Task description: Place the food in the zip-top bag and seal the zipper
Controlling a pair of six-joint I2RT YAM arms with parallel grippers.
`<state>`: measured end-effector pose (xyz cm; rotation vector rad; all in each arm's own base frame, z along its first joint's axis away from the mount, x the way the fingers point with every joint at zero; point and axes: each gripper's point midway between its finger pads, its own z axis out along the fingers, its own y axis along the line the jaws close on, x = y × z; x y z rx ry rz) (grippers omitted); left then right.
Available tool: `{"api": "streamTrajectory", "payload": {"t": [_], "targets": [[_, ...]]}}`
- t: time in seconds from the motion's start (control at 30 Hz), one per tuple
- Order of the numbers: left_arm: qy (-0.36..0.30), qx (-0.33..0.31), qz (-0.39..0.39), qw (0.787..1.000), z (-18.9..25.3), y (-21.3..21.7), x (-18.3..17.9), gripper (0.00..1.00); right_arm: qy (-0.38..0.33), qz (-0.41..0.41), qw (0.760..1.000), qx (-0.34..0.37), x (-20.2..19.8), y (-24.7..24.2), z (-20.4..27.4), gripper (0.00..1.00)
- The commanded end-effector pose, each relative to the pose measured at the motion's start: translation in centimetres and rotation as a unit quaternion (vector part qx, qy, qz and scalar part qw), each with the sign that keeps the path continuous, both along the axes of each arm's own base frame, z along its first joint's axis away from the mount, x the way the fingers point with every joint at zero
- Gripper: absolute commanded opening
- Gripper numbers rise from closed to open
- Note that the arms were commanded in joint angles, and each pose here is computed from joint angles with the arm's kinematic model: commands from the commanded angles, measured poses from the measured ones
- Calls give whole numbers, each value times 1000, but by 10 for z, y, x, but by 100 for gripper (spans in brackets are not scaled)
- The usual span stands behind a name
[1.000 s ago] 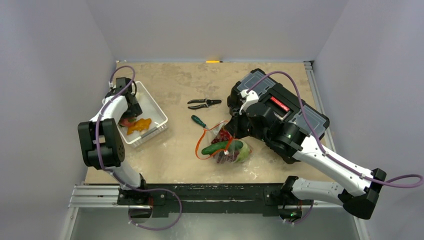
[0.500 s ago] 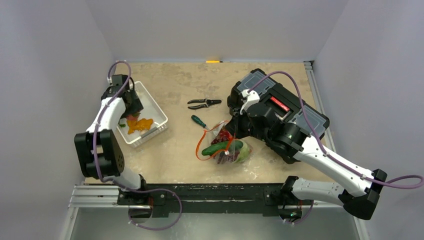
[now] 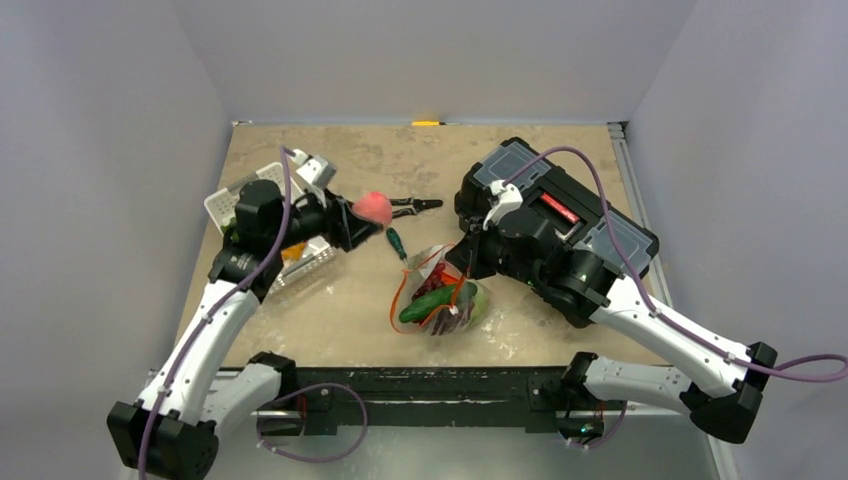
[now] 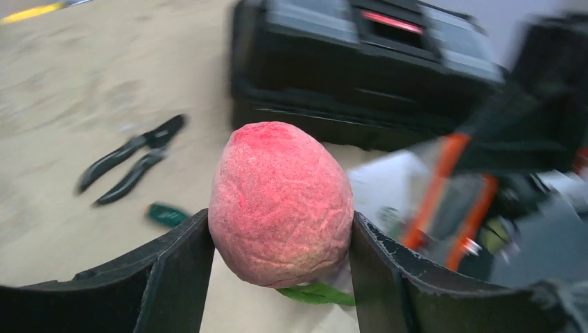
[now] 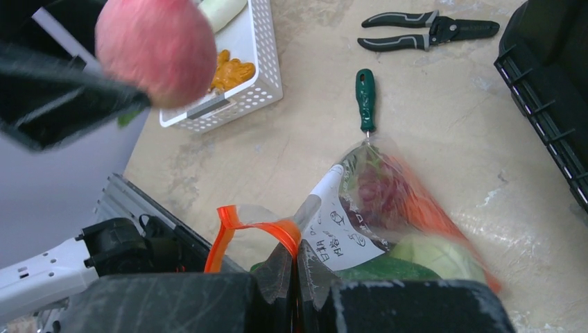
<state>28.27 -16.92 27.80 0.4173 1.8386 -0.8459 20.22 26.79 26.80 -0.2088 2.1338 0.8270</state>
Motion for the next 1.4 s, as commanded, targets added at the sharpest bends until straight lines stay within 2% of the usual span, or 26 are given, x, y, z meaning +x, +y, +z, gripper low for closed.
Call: {"api": "streamTrajectory", "payload": {"t": [0.0, 0.13, 0.23, 0.37, 0.47, 0.93, 1.07, 1.37], "targets": [[-163, -13, -259, 952, 36, -57, -86, 37, -31, -6, 995, 90, 0, 7, 44, 0], [-195, -1, -365, 910, 19, -81, -131, 40, -23, 4, 995, 102, -3, 11, 44, 0], [-180, 34, -404, 896, -2, -95, -150, 41, -21, 7, 994, 103, -4, 13, 44, 0], [-154, 111, -377, 907, -33, -105, -140, 41, -21, 11, 994, 106, -6, 13, 44, 0], [-141, 144, -344, 917, -44, -107, -128, 41, -23, 11, 994, 109, -6, 13, 46, 0], [-50, 197, -242, 949, -72, -106, -87, 48, -19, 15, 994, 108, -4, 17, 42, 0], [-56, 188, -236, 952, -68, -109, -84, 51, -20, 16, 994, 106, -4, 18, 39, 0], [-57, 116, -243, 961, -44, -131, -85, 53, -18, 25, 994, 106, -4, 23, 40, 0]]}}
